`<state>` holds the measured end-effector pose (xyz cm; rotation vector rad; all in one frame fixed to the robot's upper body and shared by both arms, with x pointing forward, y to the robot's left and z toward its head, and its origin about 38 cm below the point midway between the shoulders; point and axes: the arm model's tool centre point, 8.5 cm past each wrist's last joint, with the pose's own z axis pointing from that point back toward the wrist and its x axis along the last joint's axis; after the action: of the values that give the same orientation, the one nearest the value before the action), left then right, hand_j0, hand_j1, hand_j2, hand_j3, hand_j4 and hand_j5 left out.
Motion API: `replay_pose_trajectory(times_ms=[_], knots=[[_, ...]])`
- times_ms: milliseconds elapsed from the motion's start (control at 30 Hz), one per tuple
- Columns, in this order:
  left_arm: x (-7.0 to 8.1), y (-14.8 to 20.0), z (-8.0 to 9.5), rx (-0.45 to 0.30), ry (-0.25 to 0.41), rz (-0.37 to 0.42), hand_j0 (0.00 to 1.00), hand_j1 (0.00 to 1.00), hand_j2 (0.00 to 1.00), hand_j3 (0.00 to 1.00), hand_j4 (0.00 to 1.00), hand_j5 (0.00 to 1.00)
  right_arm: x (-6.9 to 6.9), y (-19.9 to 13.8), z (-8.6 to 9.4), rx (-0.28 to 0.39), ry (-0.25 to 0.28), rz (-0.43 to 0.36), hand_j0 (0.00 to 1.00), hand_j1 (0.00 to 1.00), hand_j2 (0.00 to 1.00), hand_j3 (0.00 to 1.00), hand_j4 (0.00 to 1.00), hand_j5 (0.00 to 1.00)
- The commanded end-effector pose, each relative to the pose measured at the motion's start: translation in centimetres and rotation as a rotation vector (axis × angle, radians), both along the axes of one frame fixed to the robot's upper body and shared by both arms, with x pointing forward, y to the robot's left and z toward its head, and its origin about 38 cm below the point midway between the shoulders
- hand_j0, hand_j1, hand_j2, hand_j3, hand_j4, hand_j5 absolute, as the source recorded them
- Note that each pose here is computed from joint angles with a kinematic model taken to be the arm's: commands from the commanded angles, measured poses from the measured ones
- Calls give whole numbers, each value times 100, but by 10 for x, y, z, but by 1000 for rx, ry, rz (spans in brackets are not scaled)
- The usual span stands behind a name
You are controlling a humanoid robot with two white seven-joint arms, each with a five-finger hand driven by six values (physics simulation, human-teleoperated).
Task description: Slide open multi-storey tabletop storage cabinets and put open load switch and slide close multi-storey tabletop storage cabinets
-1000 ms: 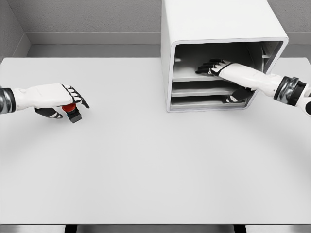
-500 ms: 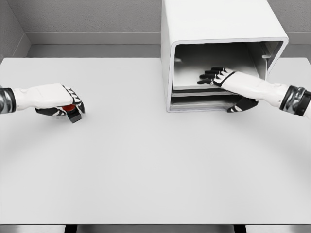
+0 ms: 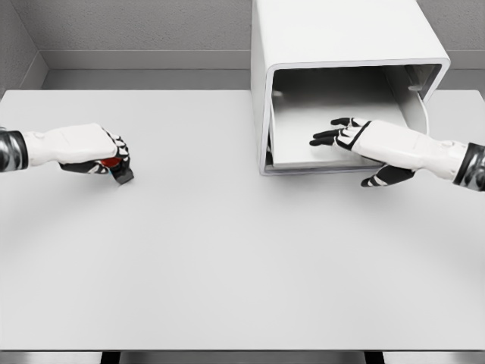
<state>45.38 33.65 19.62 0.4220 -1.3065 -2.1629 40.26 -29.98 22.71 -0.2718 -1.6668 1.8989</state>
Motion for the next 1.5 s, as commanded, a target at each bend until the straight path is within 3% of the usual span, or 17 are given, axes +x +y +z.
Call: replay_pose_trajectory(times_ms=[0,233,333,533,667,1067,1467], knots=[[2,-7,2,-24,-2,-7,37,37,37,37,37,37,-6,5,6,32,5,36,100,100,100,100,100,100],[11,-38,21,-66,-53,-73,37,37,37,37,37,37,-21,1,4,13,20,53,100,100,100,100,100,100],[7,-55,32,-97,-64,-120,37,37,37,37,37,37,-24,-2,7,-1,17,53,100,100,100,100,100,100],[1,-80,55,-129,-102,-197,37,37,37,37,37,37,-31,-6,1,68,72,44,100,100,100,100,100,100],[-1,-91,63,-138,-116,-232,37,37,37,37,37,37,-31,-13,8,115,95,31,100,100,100,100,100,100],[-6,-125,90,-173,-162,-325,37,37,37,37,37,37,-35,-30,25,140,114,9,100,100,100,100,100,100],[-12,-149,128,-229,-236,-400,37,37,37,37,37,37,-36,-48,39,138,78,-39,100,100,100,100,100,100]])
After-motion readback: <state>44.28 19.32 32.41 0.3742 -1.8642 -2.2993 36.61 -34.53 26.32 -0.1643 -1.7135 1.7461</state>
